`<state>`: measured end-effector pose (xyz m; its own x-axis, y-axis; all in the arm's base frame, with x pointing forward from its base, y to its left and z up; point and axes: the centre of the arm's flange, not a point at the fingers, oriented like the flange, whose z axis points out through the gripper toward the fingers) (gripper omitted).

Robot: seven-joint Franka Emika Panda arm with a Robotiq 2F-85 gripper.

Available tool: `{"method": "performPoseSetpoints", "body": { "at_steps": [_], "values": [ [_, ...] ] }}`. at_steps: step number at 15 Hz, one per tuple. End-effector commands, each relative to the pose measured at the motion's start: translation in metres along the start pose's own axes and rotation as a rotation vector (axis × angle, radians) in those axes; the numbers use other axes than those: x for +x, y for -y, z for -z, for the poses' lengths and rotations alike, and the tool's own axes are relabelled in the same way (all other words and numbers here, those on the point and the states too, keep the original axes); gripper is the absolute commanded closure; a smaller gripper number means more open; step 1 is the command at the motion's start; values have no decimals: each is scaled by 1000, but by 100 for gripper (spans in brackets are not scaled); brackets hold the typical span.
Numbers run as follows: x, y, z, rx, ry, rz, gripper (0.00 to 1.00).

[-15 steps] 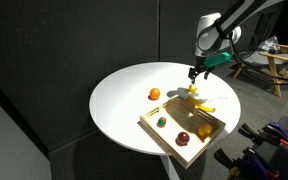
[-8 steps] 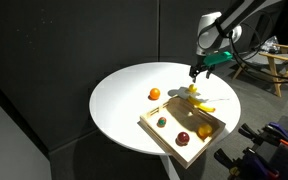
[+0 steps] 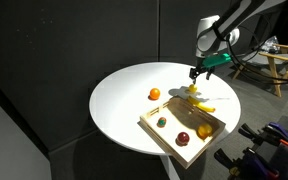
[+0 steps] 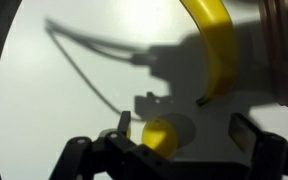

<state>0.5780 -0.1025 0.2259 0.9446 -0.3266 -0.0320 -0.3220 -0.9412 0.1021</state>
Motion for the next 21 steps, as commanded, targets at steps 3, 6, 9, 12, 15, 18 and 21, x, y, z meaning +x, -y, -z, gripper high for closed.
{"method": "performPoseSetpoints", "body": {
  "at_steps": [3, 6, 9, 12, 15, 18, 21],
  "values": [
    [-2, 10, -1, 6, 6, 55, 0],
    [-11, 23, 2, 16, 7, 123, 0],
    [-21, 39, 4, 23, 12, 198, 0],
    [-32, 56, 6, 28, 12, 268, 0],
    [-46, 68, 12, 31, 20, 316, 0],
    [-61, 78, 22, 36, 38, 344, 0],
    [-79, 89, 35, 27, 53, 372, 0]
  ]
}}
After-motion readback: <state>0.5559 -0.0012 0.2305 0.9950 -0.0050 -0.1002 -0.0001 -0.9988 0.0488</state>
